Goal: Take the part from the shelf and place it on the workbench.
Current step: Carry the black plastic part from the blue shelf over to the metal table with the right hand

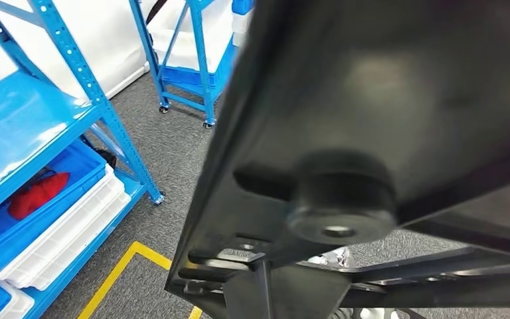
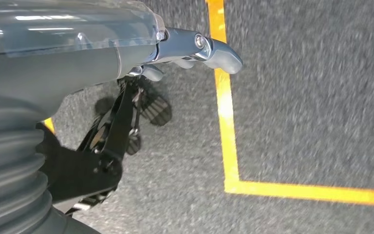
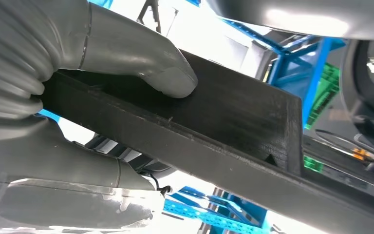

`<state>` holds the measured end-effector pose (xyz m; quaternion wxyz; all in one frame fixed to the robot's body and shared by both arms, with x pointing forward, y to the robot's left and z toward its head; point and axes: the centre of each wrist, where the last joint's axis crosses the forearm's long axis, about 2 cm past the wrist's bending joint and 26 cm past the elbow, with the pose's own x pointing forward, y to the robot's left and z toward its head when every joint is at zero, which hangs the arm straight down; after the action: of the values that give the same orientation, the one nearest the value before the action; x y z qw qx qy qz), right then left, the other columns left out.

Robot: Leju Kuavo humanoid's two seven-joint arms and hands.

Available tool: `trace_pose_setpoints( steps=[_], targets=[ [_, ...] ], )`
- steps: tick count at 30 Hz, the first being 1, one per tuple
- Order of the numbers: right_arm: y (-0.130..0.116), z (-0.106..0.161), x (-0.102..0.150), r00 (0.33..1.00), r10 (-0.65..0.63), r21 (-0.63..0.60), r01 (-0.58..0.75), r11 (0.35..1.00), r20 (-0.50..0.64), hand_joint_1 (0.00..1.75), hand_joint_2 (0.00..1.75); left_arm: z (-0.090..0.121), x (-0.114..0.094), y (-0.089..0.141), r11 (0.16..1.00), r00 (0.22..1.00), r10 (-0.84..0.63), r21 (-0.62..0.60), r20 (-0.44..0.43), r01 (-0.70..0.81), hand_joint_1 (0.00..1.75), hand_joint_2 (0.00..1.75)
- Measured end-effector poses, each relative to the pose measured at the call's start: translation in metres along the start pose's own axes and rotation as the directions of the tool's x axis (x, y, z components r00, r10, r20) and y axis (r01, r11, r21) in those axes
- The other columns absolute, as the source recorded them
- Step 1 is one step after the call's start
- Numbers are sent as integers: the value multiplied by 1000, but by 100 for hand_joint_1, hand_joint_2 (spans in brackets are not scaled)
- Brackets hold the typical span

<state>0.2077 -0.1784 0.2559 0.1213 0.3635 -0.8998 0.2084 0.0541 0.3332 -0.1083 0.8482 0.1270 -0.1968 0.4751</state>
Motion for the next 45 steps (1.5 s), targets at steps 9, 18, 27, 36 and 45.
trace_pose_setpoints(
  steps=[9,18,27,36,45],
  targets=[
    [-5,-2,-5,999,-33,18,33,999,3,175,175,1,-4,1,1000,1000,2,19,-27,-1,0,175],
    [-15,-4,-7,1000,-13,25,13,1000,3,175,175,1,-4,3,999,1000,14,40,-25,-13,0,175],
    [-10,3,1,997,70,27,-69,997,-18,175,175,1,-4,2,999,1000,16,35,-13,-15,0,175],
    [1,2,11,995,103,32,-103,994,-8,175,175,0,2,-3,999,1000,22,45,-16,-22,0,175],
    [18,-8,8,997,-73,100,70,993,31,175,175,1,-4,8,983,994,87,168,-58,-76,0,175]
  ],
)
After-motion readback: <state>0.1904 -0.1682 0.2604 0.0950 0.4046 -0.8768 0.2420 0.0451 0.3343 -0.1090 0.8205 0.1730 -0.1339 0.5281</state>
